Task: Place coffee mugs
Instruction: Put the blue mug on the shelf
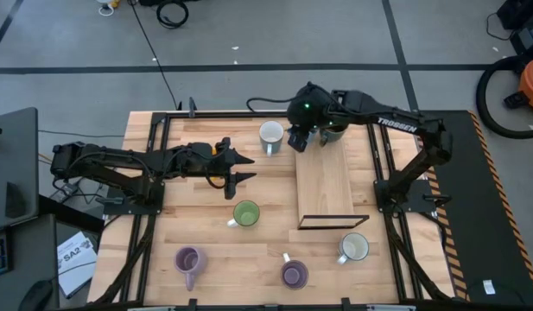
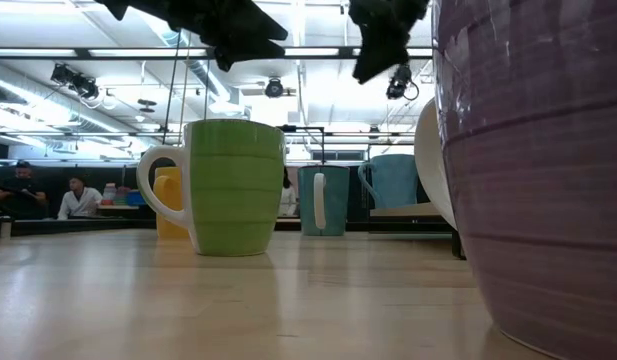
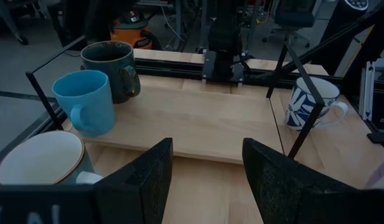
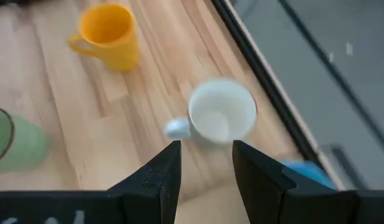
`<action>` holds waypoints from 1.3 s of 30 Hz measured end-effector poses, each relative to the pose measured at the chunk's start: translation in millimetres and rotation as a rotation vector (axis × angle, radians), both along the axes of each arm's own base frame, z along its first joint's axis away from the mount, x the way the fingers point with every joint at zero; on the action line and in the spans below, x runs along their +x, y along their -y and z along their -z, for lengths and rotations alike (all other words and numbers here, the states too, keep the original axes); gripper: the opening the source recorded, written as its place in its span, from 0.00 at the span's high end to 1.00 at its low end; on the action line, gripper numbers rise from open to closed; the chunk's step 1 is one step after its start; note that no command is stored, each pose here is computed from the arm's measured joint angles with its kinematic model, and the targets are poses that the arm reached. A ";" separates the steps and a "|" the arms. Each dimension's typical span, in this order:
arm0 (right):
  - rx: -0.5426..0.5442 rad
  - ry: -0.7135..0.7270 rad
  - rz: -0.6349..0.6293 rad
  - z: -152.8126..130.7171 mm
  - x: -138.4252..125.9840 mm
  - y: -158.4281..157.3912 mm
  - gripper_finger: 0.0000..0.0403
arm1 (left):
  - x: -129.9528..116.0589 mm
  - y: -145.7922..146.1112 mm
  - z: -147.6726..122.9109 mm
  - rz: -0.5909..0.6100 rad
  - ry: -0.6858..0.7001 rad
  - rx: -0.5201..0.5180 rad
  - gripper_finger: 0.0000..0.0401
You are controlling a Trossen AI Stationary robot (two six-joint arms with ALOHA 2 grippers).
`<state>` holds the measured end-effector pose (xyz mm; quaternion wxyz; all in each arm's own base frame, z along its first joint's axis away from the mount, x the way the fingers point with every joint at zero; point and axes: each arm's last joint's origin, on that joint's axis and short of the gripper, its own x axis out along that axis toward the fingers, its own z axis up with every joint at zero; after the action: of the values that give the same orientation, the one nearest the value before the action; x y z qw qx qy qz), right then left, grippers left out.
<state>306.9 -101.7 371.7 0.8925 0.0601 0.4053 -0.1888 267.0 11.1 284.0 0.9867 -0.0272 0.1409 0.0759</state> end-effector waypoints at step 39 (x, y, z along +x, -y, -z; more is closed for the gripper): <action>-0.267 -0.242 -0.576 91.8 73.8 26.9 0.63 | -1.0 0.1 3.3 0.000 -0.035 -0.002 0.50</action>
<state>380.7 -128.6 279.9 0.8545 -0.1973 0.4803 0.0139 265.9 11.0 280.7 0.9841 -0.0266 0.1583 0.0762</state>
